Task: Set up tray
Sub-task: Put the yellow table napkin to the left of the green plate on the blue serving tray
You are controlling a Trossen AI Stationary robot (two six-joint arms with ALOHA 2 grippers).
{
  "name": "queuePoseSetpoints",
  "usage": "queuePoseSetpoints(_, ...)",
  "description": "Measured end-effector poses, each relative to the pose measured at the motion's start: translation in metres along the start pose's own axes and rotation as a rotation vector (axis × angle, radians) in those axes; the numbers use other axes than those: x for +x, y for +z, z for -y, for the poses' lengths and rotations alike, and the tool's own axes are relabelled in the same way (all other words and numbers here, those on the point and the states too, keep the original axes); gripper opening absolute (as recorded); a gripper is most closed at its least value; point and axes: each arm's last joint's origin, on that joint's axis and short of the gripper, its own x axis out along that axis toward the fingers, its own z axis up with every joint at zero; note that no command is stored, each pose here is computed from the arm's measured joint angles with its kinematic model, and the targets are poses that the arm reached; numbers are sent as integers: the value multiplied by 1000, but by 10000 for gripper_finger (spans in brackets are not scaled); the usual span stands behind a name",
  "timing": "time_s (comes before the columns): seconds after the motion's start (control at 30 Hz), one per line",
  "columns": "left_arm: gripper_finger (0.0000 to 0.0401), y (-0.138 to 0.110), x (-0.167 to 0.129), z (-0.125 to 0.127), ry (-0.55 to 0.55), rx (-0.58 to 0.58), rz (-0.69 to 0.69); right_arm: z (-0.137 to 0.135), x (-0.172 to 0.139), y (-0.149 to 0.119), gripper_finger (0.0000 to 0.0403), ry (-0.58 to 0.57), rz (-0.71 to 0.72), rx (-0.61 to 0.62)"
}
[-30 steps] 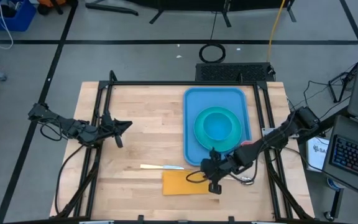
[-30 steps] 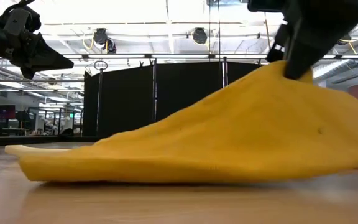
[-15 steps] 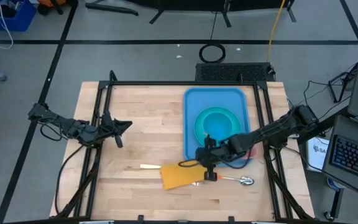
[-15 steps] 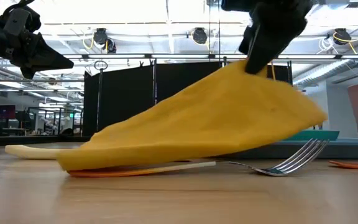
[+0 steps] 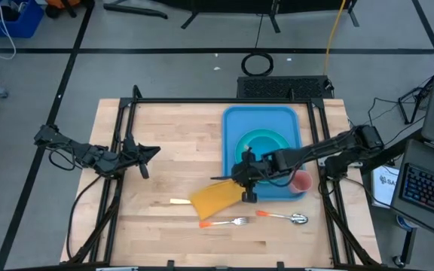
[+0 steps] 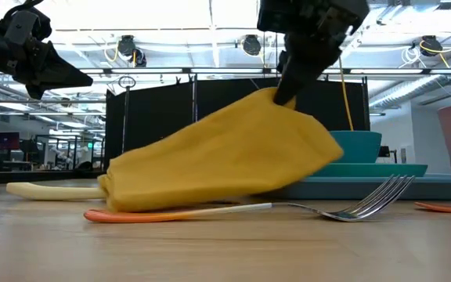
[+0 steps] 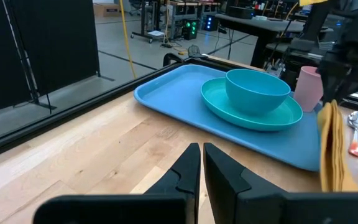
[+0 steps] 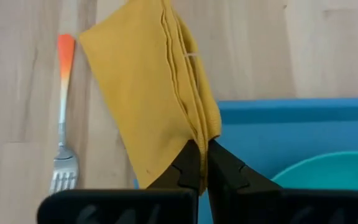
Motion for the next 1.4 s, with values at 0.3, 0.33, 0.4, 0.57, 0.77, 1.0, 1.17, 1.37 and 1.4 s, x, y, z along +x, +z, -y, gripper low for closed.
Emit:
queuePoseSetpoints(0.3,24,0,0,0,0,0,0,27,1,6,0,-47,25,-18)
queuePoseSetpoints(0.33,24,0,0,0,0,0,0,30,1,7,0,-53,29,-18)
queuePoseSetpoints(0.4,24,0,0,0,0,0,0,37,2,9,0,-65,34,-19)
queuePoseSetpoints(0.57,24,0,0,0,0,0,0,56,1,12,0,-95,57,-26)
queuePoseSetpoints(0.77,24,0,0,0,0,0,0,80,0,16,0,-119,86,-28)
queuePoseSetpoints(1.0,24,0,0,0,0,0,0,109,-4,17,0,-147,97,-21)
queuePoseSetpoints(1.17,24,0,0,0,0,0,0,131,-14,26,0,-184,130,-15)
queuePoseSetpoints(1.37,24,0,0,0,0,0,0,158,-29,31,0,-207,136,16)
queuePoseSetpoints(1.4,24,0,0,0,0,0,0,163,-31,29,0,-209,126,27)
